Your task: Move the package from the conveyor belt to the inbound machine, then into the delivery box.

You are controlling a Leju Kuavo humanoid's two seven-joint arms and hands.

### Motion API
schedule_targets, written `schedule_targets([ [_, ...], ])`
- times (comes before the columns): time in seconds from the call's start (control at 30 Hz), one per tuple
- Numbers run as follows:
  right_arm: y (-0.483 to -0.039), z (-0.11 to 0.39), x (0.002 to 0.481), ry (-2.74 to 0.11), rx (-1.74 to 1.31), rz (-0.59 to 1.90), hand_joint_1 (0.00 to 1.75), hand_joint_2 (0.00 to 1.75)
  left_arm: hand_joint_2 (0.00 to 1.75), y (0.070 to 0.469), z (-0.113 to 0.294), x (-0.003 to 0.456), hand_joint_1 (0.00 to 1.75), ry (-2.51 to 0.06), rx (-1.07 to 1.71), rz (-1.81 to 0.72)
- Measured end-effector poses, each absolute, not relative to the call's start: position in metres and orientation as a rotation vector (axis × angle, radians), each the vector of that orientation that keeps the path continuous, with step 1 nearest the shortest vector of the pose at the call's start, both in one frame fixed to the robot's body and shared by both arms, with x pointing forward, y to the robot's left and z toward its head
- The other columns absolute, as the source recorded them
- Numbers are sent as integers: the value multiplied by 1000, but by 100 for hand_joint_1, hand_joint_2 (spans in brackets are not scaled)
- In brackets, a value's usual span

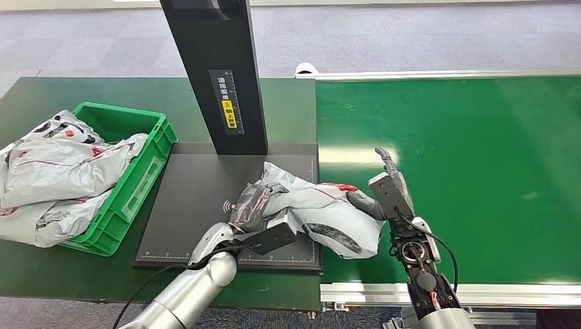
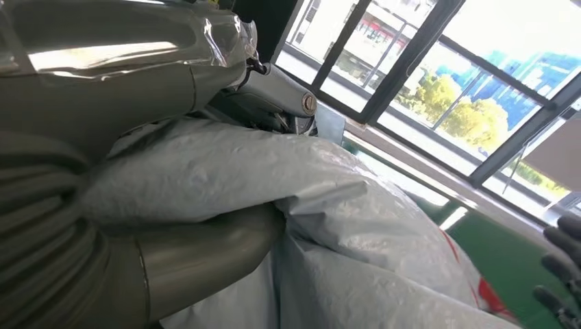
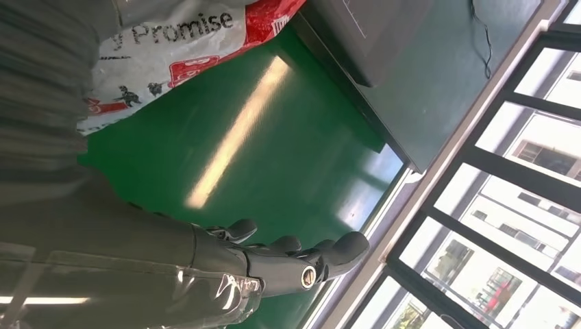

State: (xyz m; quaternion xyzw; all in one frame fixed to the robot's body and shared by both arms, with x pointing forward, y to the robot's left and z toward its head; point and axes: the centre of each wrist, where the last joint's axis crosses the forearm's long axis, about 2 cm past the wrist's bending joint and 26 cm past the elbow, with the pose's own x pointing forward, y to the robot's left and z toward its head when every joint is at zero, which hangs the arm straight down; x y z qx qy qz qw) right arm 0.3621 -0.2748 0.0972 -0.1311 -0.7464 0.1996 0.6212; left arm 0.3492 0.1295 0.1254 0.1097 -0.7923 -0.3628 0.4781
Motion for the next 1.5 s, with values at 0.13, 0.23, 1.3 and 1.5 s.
schedule_targets([
  [0.13,-275,97,362,-1720,-301,460,0,175,175,132,127,347,175,-2029,251,-787],
  [0.23,-275,98,363,-1726,-300,452,0,175,175,137,132,345,175,-2171,247,-582],
  [1.3,-269,83,339,-1748,88,500,0,175,175,362,266,353,172,-2205,1783,24],
  [1.5,-259,87,336,-1743,258,516,0,175,175,400,253,347,171,-1926,1945,-67],
])
